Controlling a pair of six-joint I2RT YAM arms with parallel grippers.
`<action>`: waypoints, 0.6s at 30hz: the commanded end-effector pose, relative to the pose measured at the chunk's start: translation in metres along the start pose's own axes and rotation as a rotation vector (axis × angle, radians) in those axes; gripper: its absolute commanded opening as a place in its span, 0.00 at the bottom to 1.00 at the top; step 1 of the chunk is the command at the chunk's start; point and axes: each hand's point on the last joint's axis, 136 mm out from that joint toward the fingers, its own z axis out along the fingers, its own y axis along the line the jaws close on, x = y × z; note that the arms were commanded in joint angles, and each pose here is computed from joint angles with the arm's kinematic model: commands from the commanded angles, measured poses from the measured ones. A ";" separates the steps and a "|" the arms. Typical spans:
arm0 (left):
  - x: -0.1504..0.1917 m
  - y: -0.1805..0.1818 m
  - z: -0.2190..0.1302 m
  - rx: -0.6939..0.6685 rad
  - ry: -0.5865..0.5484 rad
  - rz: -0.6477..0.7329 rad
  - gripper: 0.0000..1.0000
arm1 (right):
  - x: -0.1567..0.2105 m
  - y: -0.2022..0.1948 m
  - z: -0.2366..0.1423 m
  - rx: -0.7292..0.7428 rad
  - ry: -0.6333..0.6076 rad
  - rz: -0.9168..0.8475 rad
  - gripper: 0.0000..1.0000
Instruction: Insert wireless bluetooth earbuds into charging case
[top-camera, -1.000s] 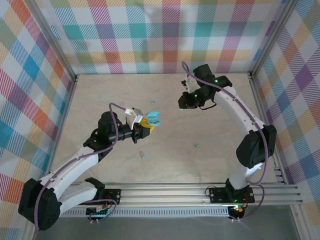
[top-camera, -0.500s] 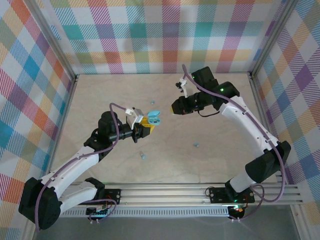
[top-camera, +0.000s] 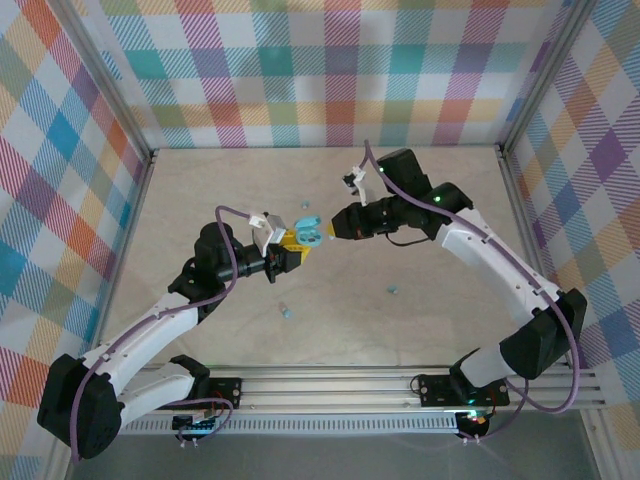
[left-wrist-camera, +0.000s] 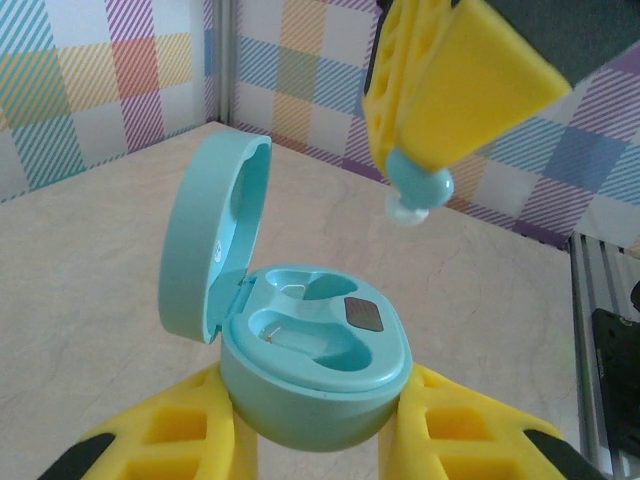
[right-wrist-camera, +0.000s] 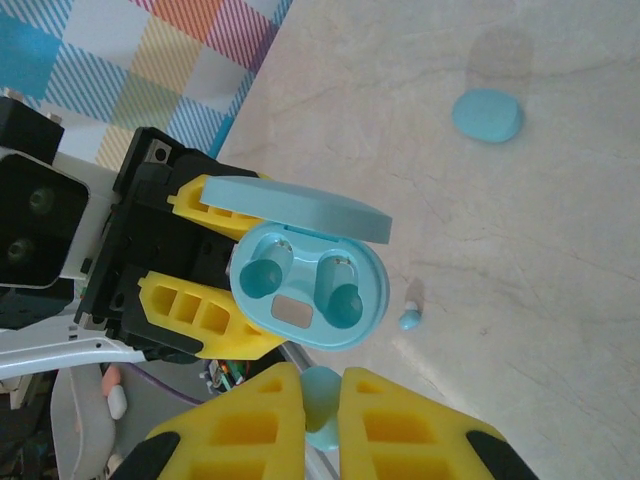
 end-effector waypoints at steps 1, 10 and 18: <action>-0.008 -0.005 0.001 0.028 -0.037 0.011 0.01 | -0.009 0.023 -0.004 -0.077 -0.057 -0.038 0.12; -0.010 -0.005 0.002 0.029 -0.043 0.004 0.01 | -0.006 0.032 -0.001 -0.091 -0.044 -0.076 0.12; -0.011 -0.008 0.004 0.055 -0.043 -0.009 0.01 | -0.006 0.025 0.005 -0.073 -0.035 -0.074 0.13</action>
